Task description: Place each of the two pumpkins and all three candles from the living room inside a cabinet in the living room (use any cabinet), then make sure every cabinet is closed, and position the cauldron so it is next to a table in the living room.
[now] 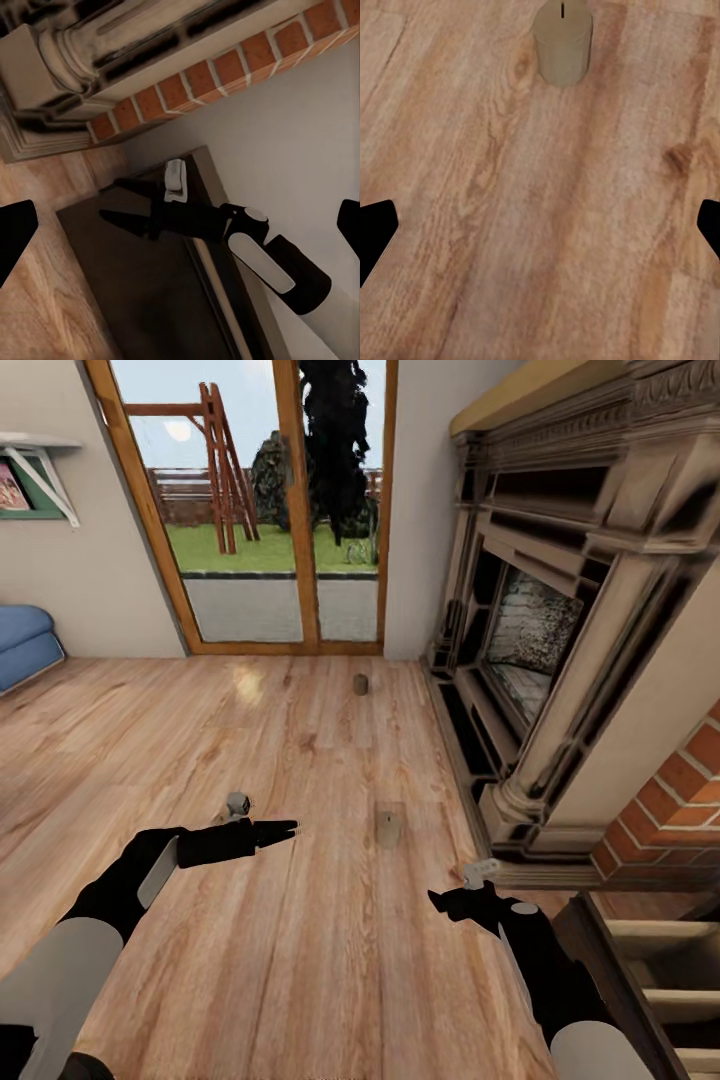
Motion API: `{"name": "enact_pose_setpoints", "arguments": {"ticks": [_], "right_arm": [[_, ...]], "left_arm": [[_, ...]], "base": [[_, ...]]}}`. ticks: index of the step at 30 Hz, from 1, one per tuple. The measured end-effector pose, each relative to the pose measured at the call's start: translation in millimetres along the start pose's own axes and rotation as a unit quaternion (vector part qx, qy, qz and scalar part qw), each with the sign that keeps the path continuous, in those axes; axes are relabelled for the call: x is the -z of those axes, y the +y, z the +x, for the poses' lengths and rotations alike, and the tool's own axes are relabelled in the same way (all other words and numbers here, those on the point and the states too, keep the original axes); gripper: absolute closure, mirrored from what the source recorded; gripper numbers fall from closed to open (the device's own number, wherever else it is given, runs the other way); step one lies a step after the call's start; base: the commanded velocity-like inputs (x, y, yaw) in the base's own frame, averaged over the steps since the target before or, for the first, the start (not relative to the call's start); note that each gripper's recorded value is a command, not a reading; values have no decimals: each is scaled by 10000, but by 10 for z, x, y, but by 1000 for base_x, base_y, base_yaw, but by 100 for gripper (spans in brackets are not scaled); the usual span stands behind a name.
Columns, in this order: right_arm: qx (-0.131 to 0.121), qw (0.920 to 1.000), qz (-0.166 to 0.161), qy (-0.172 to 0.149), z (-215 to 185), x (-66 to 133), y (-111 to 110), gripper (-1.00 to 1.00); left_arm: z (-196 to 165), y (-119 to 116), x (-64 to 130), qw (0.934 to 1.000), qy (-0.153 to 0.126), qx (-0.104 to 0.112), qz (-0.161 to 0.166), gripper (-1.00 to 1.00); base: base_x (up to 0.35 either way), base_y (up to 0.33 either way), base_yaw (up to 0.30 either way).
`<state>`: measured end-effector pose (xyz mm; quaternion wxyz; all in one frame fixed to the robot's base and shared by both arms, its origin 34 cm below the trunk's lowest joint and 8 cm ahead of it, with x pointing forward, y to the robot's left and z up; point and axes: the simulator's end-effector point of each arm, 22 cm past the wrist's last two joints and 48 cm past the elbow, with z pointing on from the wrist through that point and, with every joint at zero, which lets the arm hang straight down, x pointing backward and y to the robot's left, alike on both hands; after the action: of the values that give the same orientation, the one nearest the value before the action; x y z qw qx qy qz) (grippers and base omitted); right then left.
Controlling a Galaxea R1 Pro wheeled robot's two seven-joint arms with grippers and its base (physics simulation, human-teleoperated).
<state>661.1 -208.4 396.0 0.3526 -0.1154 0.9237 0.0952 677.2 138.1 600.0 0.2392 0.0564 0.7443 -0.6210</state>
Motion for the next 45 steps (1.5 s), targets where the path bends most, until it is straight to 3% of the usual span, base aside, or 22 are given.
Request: {"name": "enact_pose_setpoints", "arguments": {"ticks": [8,13,30,44,45], "right_arm": [[26,10000,-3,-47,-3,-8,-8,-100],[126,9996,-175,199,296,-96,137,-100],[207,9996,-197,-6,181,-102,157,-100],[210,9995,-235,33,216,-111,184,-100],[213,9995,-210,52,234,-111,160,-100]], "left_arm": [[7,15,-1,10000,2,16,-3,-100],[7,15,-2,10000,1,16,-3,-100],[16,40,-2,10000,4,36,-9,-100],[15,41,0,10000,0,41,-8,-100],[26,143,57,9997,-121,200,-59,-100]], "base": [[0,0,50],[0,0,1],[8,0,41],[303,0,2],[326,0,0]]}}
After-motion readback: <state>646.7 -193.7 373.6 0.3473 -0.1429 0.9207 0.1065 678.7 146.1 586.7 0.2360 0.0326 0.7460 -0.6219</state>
